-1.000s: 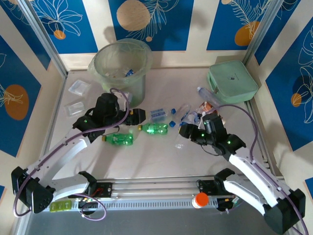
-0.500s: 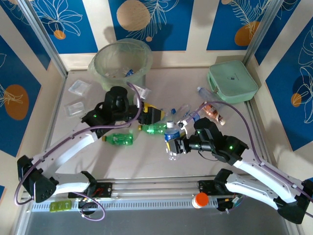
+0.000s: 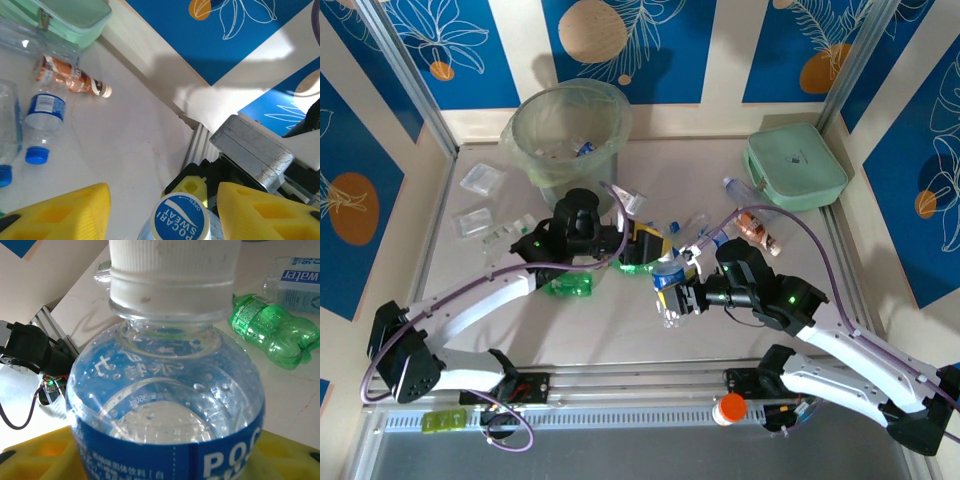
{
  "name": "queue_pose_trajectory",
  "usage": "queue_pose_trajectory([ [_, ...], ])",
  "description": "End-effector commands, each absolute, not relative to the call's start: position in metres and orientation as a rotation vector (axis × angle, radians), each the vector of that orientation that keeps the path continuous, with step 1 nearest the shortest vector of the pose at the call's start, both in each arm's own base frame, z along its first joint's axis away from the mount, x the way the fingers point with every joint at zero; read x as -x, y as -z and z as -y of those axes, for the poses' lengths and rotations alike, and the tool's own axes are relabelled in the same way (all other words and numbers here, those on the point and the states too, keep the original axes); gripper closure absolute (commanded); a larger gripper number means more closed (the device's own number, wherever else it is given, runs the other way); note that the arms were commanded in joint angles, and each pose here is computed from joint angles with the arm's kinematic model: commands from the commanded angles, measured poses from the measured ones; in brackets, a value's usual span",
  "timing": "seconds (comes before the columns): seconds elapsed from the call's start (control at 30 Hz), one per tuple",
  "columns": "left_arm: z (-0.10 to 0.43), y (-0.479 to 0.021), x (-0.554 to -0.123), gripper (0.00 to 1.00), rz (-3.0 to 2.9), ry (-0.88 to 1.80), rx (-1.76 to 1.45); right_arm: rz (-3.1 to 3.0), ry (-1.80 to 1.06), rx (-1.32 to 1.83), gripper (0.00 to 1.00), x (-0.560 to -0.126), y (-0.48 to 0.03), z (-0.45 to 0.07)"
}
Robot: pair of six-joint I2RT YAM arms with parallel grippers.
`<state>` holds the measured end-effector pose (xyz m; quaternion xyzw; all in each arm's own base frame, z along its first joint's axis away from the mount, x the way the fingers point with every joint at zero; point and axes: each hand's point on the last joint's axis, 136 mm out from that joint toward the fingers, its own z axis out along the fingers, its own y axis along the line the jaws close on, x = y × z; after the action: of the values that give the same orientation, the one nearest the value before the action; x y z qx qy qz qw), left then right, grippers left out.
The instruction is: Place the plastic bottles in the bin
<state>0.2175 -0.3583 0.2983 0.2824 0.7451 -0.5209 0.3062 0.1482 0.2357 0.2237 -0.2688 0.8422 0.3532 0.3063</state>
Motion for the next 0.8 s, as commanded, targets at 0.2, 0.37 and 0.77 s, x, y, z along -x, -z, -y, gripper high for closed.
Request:
queue_pose_trajectory([
  [0.2,0.375,-0.301,-0.201,0.49,-1.893,1.554,-0.806,-2.142,-0.997,0.722,0.43,-0.144,-0.253,-0.238],
  [0.37,0.376,-0.300,-0.196,0.53,-1.873,1.580,-0.821,-2.145,-1.003,0.704,0.44,-0.146,-0.254,-0.236],
  [0.77,0.376,-0.306,-0.187,0.65,-1.814,1.573,-0.892,-2.162,-1.023,0.678,0.44,-0.149,-0.250,-0.235],
])
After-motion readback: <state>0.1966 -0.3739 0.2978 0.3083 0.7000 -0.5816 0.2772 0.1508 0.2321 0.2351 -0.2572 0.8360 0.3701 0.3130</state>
